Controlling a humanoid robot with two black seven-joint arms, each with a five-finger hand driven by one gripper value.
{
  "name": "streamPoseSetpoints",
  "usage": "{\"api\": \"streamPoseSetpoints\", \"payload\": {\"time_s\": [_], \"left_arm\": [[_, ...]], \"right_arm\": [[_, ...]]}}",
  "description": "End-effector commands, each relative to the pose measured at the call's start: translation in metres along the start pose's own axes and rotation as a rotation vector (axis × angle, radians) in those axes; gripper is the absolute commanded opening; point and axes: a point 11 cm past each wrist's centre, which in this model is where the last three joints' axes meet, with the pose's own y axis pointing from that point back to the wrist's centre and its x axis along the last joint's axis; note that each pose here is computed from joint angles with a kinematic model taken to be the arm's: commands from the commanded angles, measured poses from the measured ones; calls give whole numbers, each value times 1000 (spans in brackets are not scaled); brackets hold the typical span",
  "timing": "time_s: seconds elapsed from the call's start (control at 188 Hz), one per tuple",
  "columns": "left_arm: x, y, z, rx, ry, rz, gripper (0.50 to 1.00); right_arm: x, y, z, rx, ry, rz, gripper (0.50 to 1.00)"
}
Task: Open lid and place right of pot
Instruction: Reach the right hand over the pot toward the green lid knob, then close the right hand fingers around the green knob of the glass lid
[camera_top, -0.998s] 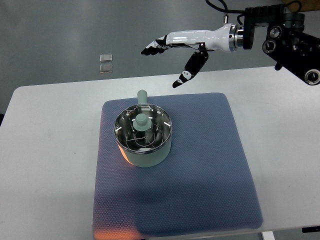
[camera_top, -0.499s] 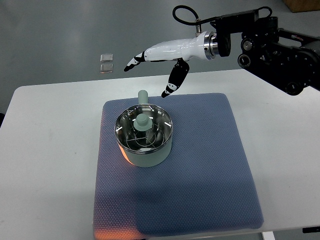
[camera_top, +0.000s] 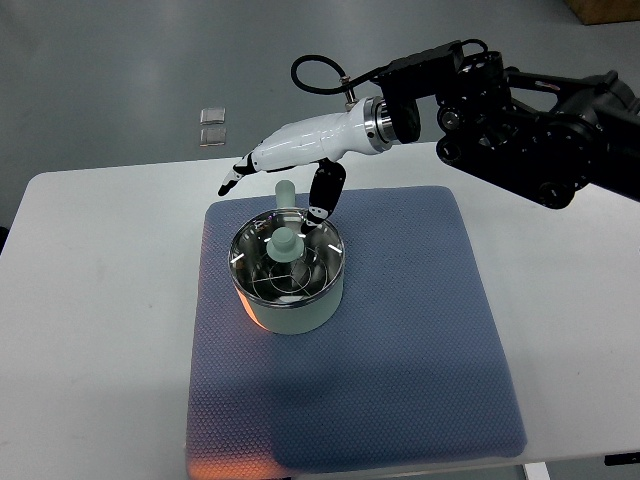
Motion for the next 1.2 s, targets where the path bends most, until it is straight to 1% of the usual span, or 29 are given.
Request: {"api": "streamPoseSetpoints", "payload": {"time_s": [0.0, 0.276, 0.281, 0.303, 0.382, 0.388, 0.398, 0.488, 0.547, 0.871, 1.195], "left_arm": [[0, 0, 0, 0, 0, 0, 1000], [-1, 0, 0, 0, 1, -3, 1000], [0, 0, 0, 0, 1, -2, 1000], [-1, 0, 0, 0, 1, -3, 1000], [-1, 0, 0, 0, 1, -3, 1000], [-1, 0, 0, 0, 1, -3, 1000], [-1, 0, 1, -2, 1, -3, 1000], [-1, 0, 2, -3, -1, -3, 1000], [-2, 0, 2, -3, -1, -6, 1000], [-4, 0, 2, -3, -2, -14, 1000], [-5, 0, 3, -5, -2, -16, 1000]], "right_arm": [[-5, -2, 1, -12, 20, -26, 909], [-18, -8, 3, -30, 64, -77, 905], [-23, -14, -1, -23, 78, -95, 901], [-25, -17, -3, -19, 84, -103, 901], [-27, -21, -6, -15, 92, -111, 893], [-26, -24, -8, -11, 106, -111, 883], [-27, -24, -9, -12, 109, -112, 879], [-25, -27, -11, -12, 130, -106, 864], [-26, -29, -12, -10, 140, -110, 846], [-25, -30, -10, -32, 179, -121, 846], [-35, -30, -2, -66, 229, -154, 840]]}}
